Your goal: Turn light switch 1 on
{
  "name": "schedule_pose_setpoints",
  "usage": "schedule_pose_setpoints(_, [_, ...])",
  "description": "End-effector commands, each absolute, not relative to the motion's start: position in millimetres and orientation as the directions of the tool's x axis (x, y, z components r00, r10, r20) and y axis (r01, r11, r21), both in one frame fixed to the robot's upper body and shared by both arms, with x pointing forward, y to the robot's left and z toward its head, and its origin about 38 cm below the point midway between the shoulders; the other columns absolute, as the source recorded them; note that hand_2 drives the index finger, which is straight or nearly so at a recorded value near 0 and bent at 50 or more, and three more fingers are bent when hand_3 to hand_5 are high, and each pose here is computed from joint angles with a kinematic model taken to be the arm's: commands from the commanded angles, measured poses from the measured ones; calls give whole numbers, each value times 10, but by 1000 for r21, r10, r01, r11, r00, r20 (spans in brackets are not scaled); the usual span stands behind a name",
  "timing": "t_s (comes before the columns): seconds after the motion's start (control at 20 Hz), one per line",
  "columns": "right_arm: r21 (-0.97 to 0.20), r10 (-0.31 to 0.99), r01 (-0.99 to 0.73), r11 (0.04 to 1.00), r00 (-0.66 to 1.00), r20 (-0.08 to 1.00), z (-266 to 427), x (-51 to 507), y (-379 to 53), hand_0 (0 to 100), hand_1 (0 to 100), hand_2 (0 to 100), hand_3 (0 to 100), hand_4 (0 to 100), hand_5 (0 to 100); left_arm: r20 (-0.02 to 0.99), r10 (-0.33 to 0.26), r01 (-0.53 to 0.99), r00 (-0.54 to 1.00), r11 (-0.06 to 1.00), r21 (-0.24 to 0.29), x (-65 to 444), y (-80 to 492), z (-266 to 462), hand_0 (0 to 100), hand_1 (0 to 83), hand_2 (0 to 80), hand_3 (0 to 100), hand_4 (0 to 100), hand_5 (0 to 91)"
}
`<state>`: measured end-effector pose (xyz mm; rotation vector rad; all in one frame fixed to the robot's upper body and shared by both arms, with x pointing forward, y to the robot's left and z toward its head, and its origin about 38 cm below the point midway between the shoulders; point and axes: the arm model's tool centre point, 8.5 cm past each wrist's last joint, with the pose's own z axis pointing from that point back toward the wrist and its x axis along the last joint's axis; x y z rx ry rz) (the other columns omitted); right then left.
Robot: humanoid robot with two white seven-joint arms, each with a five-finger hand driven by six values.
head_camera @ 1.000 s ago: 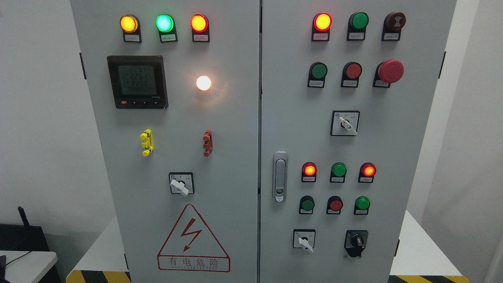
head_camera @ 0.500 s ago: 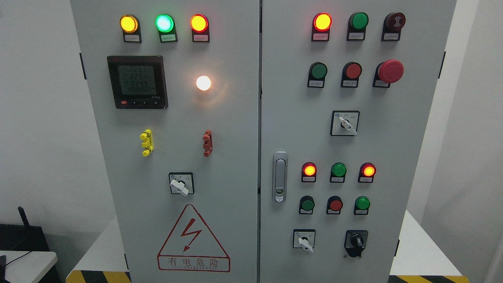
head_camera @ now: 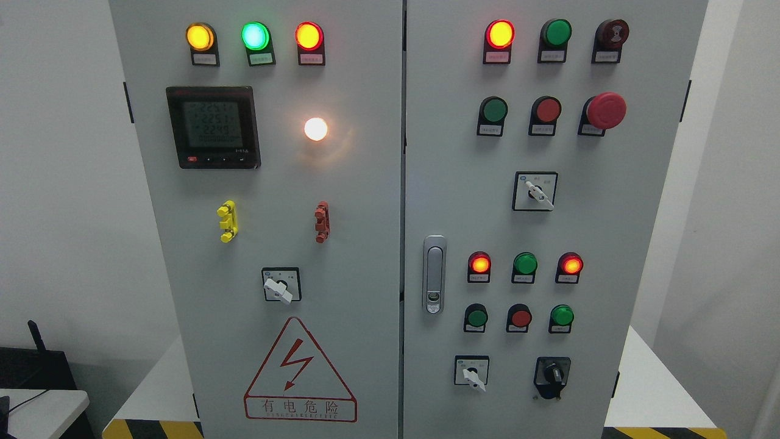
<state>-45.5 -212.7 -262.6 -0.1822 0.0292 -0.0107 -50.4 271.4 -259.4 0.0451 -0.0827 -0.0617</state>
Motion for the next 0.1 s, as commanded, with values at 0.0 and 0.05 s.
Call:
schedule_pose_setpoints(0.0, [-179,14,-19,984,1000,-26,-2627,-446,-2124,120,389,0,0,0,0,65,-77,77,995,997,9,-541,2488,-2607,190,0,0,0,0,0])
schedule_pose_setpoints(0.05, [-179,14,-19,984,1000,-28,-2626,-456,-2124,120,389,0,0,0,0,65,-77,77,995,997,9,-541,2488,-2607,190,0,0,0,0,0])
